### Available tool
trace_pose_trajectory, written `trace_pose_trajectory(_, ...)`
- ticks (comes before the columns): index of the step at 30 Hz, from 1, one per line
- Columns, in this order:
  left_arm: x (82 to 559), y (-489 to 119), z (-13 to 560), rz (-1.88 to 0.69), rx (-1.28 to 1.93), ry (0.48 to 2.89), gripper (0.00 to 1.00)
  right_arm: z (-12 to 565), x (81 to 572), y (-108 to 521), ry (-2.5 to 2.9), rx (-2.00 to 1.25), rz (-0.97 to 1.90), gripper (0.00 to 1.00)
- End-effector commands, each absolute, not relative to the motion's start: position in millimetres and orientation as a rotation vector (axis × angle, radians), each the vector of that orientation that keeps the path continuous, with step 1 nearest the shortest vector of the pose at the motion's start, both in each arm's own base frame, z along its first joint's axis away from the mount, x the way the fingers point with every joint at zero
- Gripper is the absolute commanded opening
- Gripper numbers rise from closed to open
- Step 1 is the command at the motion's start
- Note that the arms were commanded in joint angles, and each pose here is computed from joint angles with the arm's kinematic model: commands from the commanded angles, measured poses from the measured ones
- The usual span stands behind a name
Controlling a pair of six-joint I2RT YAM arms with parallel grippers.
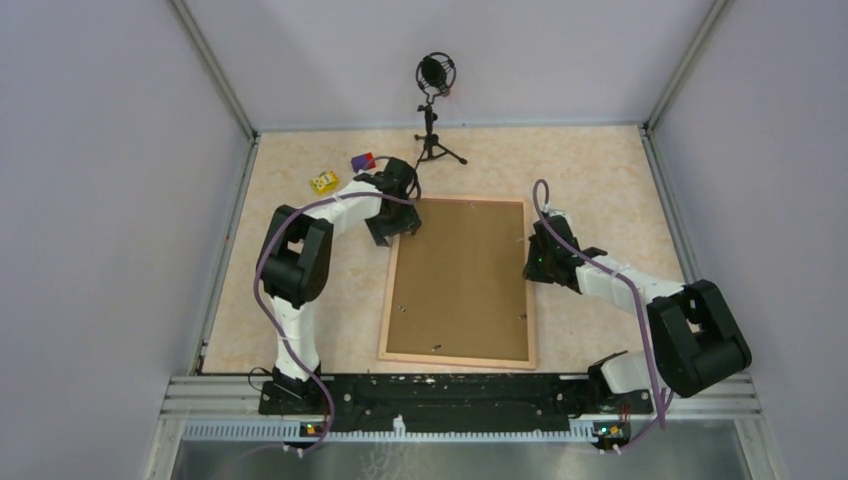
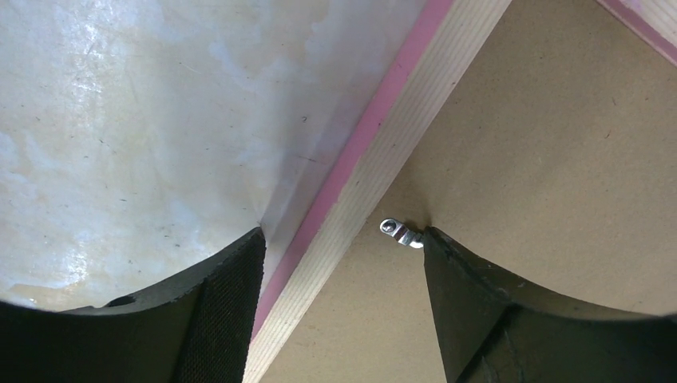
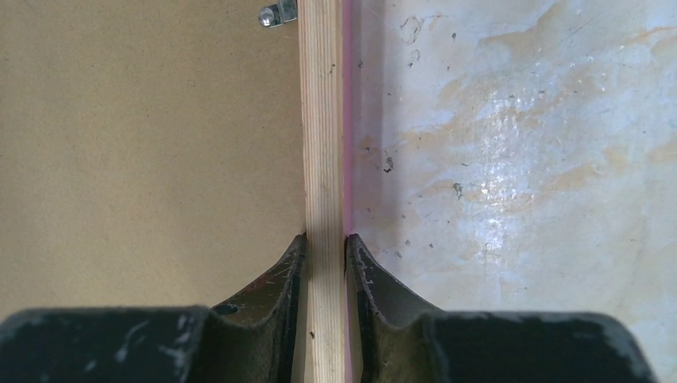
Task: Put the photo into the frame
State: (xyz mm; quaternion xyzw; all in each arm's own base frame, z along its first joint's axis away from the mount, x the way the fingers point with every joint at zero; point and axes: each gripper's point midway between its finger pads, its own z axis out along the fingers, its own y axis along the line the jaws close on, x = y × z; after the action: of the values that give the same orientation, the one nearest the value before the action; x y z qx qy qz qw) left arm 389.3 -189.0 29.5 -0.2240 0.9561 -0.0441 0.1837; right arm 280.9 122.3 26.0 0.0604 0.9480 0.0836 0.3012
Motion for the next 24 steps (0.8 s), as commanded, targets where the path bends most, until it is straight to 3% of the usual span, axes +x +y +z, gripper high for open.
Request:
trace_pose_trajectory(1, 380.0, -183.5, 24.1, -0.096, -0.650, 2.721, 0.74, 8.8, 266.6, 120.7, 2.586, 0.114, 0.208, 0.16)
trace_pose_trajectory(6, 374.5, -179.0, 17.1, -0.070, -0.547, 2.749, 0.66, 8.6, 266.1, 121.1, 2.588, 0.113, 0.211, 0.15)
trace_pose_trajectory(10, 364.5, -170.0, 9.6, -0.042, -0.409, 2.766, 0.42, 8.8, 265.6, 121.5, 2.588, 0.111, 0.214, 0.15)
trace_pose_trajectory(19, 361.7, -156.8, 3.3, 0.015, -0.234, 2.763, 0.35, 8.7, 265.5, 122.8, 2.588, 0.105, 0.225, 0.13)
trace_pose_trajectory(24, 378.7, -152.4, 10.1, 0.057, -0.189, 2.691, 0.18, 8.7, 264.7, 123.2, 2.590, 0.103, 0.229, 0.13)
